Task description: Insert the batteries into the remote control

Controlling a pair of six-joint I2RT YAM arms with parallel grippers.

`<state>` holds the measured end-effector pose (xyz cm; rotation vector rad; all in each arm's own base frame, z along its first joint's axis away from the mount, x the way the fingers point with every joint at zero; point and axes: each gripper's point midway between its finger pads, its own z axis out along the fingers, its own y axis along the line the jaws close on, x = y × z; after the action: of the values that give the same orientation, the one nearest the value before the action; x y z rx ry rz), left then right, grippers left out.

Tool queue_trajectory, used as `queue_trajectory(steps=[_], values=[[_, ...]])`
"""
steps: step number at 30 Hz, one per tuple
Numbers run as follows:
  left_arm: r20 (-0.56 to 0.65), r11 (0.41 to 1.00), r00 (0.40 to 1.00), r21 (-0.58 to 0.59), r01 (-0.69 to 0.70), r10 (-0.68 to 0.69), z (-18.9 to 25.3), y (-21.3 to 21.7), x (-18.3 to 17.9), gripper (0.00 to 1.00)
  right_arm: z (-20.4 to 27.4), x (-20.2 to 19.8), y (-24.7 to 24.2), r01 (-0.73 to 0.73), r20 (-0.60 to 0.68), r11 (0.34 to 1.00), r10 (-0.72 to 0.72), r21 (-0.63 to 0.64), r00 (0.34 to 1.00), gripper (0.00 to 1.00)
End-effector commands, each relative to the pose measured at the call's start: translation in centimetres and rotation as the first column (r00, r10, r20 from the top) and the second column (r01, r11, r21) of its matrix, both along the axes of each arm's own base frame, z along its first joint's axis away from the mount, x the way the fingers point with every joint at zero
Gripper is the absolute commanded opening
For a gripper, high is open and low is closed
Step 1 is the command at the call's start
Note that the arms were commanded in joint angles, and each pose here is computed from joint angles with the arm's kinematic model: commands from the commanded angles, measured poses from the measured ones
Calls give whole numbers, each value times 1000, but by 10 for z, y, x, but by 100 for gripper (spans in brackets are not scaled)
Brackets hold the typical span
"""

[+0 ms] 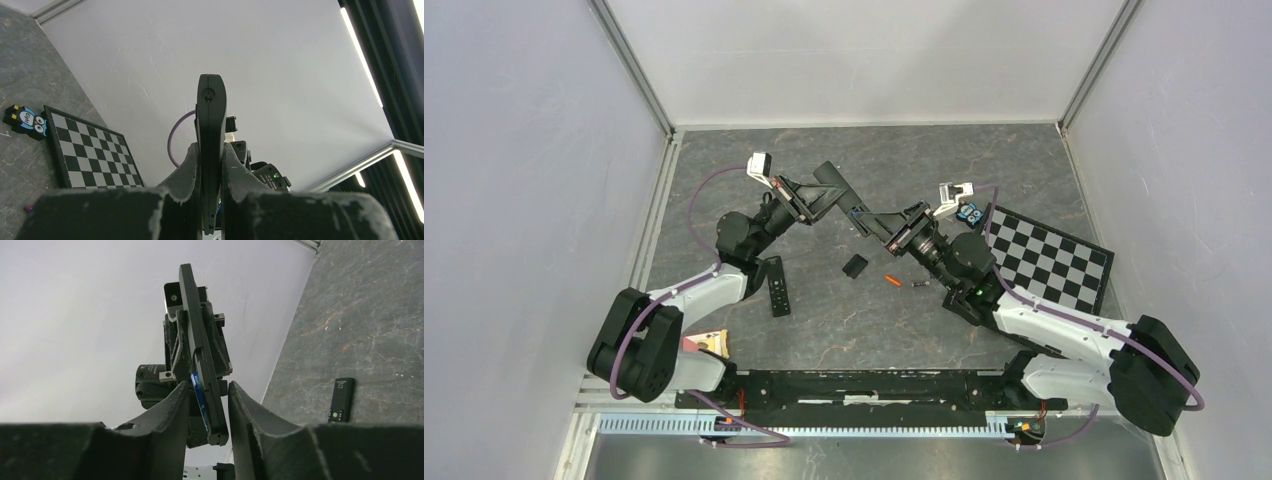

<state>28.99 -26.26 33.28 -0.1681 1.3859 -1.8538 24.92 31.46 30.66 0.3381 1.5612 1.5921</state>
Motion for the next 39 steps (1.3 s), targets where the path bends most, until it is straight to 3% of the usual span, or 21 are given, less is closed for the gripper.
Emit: queue_trajectory(steps=[1, 7, 10, 12, 16, 18, 23, 25, 27, 36, 39], values=[[78, 999, 997, -50, 13, -9, 26, 2, -8, 2, -1, 1, 1, -4, 13, 1000, 5, -17, 1000, 36], [99, 998, 995, -67, 10, -4, 35, 4, -10, 2, -18, 4, 0, 7, -34, 999, -9, -53, 999, 19], [128, 996, 992, -86, 5, 6, 46, 7, -13, 2, -26, 2, -1, 5, -60, 999, -8, -51, 998, 18], [143, 996, 990, -91, -2, 15, 50, 9, -14, 2, -28, 1, -1, -6, -63, 999, 3, -44, 998, 25], [162, 997, 987, -77, -9, 21, 49, 9, -15, 2, -16, -3, 0, -25, -15, 999, 25, -31, 1000, 58], [164, 998, 986, -69, -8, 19, 47, 8, -16, 2, -8, -3, -4, -13, 30, 999, 14, -35, 999, 69], [161, 999, 987, -41, -4, 10, 36, 6, -16, 2, 13, -3, -19, 25, 132, 999, -19, -44, 991, 87], [157, 999, 988, -38, -3, 9, 33, 5, -16, 2, 16, -3, -22, 36, 151, 998, -28, -52, 988, 90], [155, 999, 988, -40, 0, 6, 33, 5, -16, 2, 13, -1, -24, 45, 142, 997, -35, -67, 989, 87], [154, 999, 988, -49, 6, 2, 34, 4, -14, 2, -8, 10, -18, 40, 94, 985, -25, -167, 995, 50], [155, 999, 988, -52, 8, 0, 34, 4, -14, 2, -13, 12, -17, 41, 88, 978, -24, -204, 996, 44]])
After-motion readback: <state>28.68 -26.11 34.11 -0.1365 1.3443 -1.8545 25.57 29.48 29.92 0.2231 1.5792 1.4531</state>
